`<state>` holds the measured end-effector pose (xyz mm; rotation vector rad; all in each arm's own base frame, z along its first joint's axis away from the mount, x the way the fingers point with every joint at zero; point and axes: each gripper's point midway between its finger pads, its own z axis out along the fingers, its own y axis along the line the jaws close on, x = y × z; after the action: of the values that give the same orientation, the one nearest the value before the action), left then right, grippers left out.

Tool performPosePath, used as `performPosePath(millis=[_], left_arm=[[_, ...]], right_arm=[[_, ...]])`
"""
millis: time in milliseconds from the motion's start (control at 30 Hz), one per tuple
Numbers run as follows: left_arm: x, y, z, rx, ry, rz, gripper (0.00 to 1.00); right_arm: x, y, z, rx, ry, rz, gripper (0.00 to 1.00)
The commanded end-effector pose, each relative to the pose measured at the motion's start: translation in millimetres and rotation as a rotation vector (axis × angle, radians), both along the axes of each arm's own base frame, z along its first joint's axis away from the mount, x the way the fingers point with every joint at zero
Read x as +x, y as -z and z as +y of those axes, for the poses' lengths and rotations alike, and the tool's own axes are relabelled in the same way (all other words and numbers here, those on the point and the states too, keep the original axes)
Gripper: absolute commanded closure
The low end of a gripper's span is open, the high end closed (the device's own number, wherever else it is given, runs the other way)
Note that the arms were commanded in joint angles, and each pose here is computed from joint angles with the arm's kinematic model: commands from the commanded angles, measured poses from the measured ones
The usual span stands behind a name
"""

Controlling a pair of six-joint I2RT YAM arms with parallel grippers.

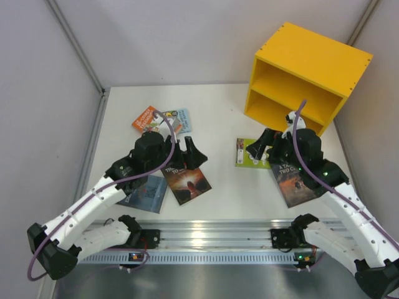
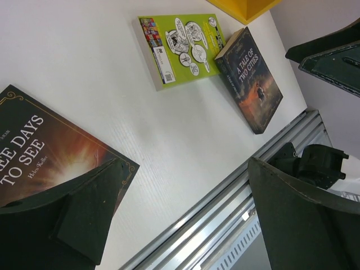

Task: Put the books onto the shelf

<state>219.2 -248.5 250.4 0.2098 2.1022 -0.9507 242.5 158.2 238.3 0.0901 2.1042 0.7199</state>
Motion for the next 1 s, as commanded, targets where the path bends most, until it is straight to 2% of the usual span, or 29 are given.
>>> performPosePath(millis=[0,133,200,333,400,467,567,633,767,867,967], left_arm=[[2,-10,3,-0.022,-0.012,-0.05,0.02],[0,-16,5,-0.032,-0.022,-0.047,0.02],[-1,-12,10,-0.012,-0.038,-0.034,0.03],[-5,-9,20,0.012,-0.072,-0.003,0.03],[-10,-12,21,-0.005,-0.067,-0.004,0.03],[-13,-14,20,-0.018,-0.051,0.0,0.03],[-19,-20,19,-0.024,-0.028,0.008,0.03],[-21,-26,21,-0.023,-0.025,-0.001,0.03],[-24,-33,26,-0.025,-0.032,-0.009,0.03],[-28,-39,28,-0.038,-0.031,-0.016,0.03],[-28,-43,29,-0.048,-0.037,-0.022,0.03]], right_arm=[[-1,-10,-4,0.009,0.033,-0.03,0.0],[1,-6,-20,-0.046,0.111,0.002,0.0],[-1,0,-42,-0.135,0.205,0.054,0.0],[-10,8,-74,-0.288,0.328,0.125,0.09],[-11,31,-92,-0.448,0.403,0.165,0.12],[-12,65,-92,-0.594,0.375,0.251,0.14],[-11,81,-79,-0.787,0.318,0.277,0.23],[-7,81,-81,-0.9,0.356,0.246,0.29],[-16,113,-92,-1.194,0.341,0.306,0.31],[-11,118,-82,-1.322,0.319,0.302,0.35],[-3,124,-75,-1.389,0.337,0.291,0.38]])
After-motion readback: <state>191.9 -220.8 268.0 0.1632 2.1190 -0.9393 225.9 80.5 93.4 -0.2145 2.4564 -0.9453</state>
